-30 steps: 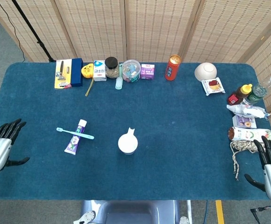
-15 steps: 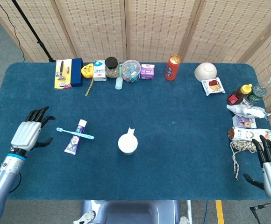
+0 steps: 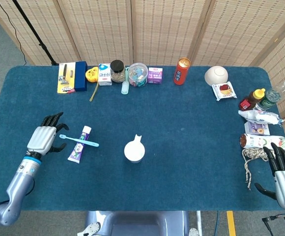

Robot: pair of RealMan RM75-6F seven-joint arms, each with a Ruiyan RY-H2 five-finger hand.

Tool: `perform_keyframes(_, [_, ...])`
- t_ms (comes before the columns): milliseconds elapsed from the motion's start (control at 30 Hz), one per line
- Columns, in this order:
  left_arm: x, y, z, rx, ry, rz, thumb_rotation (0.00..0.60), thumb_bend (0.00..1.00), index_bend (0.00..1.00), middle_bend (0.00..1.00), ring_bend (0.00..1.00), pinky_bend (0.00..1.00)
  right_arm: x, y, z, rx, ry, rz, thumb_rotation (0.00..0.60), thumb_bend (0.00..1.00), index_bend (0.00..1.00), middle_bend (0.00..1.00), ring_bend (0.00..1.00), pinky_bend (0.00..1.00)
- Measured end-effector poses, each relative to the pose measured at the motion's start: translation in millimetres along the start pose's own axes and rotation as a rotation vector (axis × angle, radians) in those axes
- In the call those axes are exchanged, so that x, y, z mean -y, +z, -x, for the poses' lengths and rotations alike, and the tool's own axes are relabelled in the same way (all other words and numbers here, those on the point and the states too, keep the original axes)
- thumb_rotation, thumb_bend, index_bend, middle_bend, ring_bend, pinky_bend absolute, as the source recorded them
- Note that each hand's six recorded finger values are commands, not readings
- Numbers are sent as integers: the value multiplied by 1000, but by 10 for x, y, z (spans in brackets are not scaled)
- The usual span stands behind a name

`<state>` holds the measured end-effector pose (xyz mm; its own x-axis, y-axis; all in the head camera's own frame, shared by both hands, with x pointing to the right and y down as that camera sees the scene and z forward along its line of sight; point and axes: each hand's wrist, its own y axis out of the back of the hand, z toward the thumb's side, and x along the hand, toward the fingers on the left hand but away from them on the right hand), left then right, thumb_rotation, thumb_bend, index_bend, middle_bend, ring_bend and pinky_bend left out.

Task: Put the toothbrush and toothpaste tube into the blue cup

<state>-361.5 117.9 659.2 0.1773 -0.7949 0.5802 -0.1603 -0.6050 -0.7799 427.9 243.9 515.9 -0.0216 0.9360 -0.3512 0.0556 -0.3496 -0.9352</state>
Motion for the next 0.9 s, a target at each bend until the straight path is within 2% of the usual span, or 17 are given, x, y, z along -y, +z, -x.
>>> perform_keyframes(200, [105,0,-81,22,-10,38,600,264,414,0,0,0,28,12,4,-2,10,-3,600,0,0,0,0,0])
perform_keyframes(533, [295,128,-169,45,-42,1,600,266,414,0,0,0,50,36,9,-8,17,-5,600,0,0,0,0,0])
perform_keyframes(900, [315,137,-226,47,-63,-21,600,304,414,0,0,0,13,-24,28,10,13,10,600,0,0,0,0,0])
